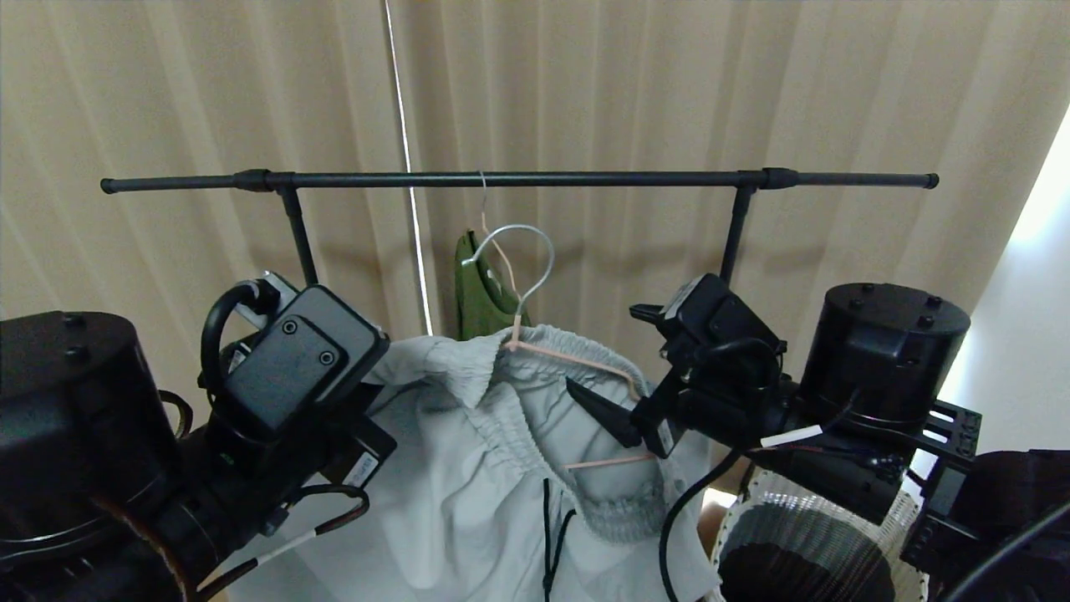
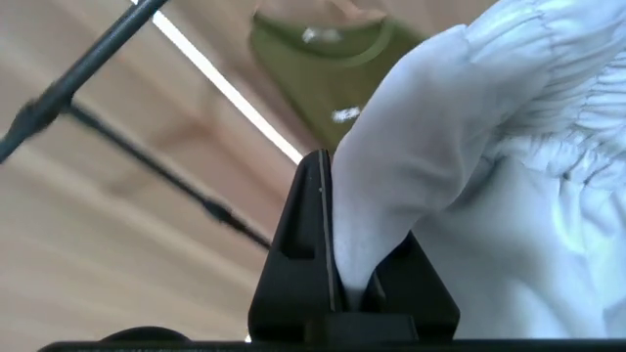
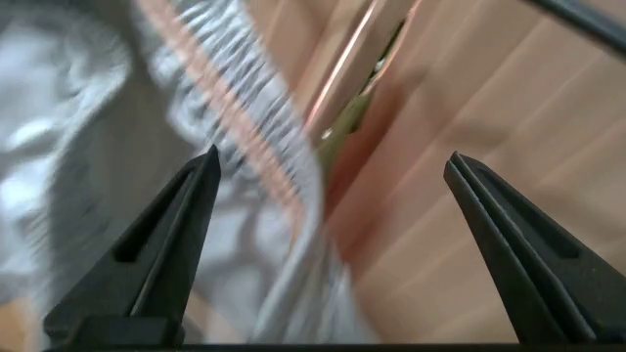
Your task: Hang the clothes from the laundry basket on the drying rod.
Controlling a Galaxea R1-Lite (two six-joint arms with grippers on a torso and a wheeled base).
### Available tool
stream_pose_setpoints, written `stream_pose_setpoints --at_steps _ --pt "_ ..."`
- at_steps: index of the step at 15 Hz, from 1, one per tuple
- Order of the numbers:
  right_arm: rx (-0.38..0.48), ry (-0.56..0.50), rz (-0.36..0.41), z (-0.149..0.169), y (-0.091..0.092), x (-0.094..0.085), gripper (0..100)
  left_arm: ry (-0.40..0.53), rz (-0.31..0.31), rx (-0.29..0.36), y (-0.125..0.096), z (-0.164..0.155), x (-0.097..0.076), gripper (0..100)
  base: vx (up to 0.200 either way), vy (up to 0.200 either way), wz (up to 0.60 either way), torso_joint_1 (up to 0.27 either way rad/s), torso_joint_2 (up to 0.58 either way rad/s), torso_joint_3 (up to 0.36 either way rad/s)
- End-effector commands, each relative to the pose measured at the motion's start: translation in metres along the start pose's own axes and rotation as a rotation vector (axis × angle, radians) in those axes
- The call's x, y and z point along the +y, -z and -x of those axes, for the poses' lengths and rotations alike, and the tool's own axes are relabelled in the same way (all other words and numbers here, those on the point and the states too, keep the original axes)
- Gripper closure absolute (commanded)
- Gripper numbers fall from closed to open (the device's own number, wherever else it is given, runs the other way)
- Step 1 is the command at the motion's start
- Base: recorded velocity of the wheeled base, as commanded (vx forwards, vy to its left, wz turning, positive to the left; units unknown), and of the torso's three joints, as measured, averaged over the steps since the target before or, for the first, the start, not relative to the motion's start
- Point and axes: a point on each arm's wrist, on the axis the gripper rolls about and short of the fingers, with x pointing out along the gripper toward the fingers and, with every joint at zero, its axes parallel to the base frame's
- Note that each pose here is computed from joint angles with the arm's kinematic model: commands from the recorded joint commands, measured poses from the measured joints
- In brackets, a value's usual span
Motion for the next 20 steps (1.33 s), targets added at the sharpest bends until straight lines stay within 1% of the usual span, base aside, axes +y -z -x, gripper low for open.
stream_pose_setpoints --at_steps 1,3,5,7,8,9,14,16,18,20 --pt "-0.010 0.008 0.001 -0.005 -0.004 -0.003 0 0.004 -0.004 -0.004 0.002 0.001 -0.001 100 0.000 0.000 0.00 0.000 0.00 0.000" --pt "-0.007 0.006 0.001 -0.005 -0.004 -0.003 0 0.005 -0.003 -0.008 0.003 0.002 -0.002 100 0.000 0.000 0.00 0.000 0.00 0.000" --pt "-0.006 0.006 0.001 -0.005 -0.003 -0.003 0 0.001 0.006 -0.027 0.001 0.002 0.000 100 0.000 0.000 0.00 0.000 0.00 0.000" --pt "-0.003 0.004 0.001 -0.004 -0.003 -0.002 0 0.013 0.016 -0.062 -0.001 0.004 0.001 100 0.000 0.000 0.00 0.000 0.00 0.000" --pt "-0.003 0.004 0.001 -0.005 -0.002 -0.002 0 0.010 0.018 -0.067 -0.002 0.005 0.002 100 0.000 0.000 0.00 0.000 0.00 0.000" --pt "-0.008 0.005 0.001 -0.004 -0.003 -0.002 100 0.008 0.020 -0.070 -0.002 0.006 0.003 100 0.000 0.000 0.00 0.000 0.00 0.000" --pt "-0.012 0.007 0.000 -0.001 -0.003 -0.002 100 0.014 0.017 -0.063 0.001 0.007 0.002 100 0.000 0.000 0.00 0.000 0.00 0.000" --pt "-0.002 0.002 -0.002 0.001 0.000 -0.001 100 0.020 0.014 -0.054 0.004 0.008 0.000 100 0.000 0.000 0.00 0.000 0.00 0.000" --pt "-0.026 0.012 0.000 0.004 0.001 0.000 100 0.027 0.011 -0.043 0.008 0.010 -0.001 100 0.000 0.000 0.00 0.000 0.00 0.000" --pt "-0.038 0.016 0.001 0.004 0.001 -0.001 100 0.067 0.017 -0.072 0.009 0.012 -0.001 100 0.000 0.000 0.00 0.000 0.00 0.000"
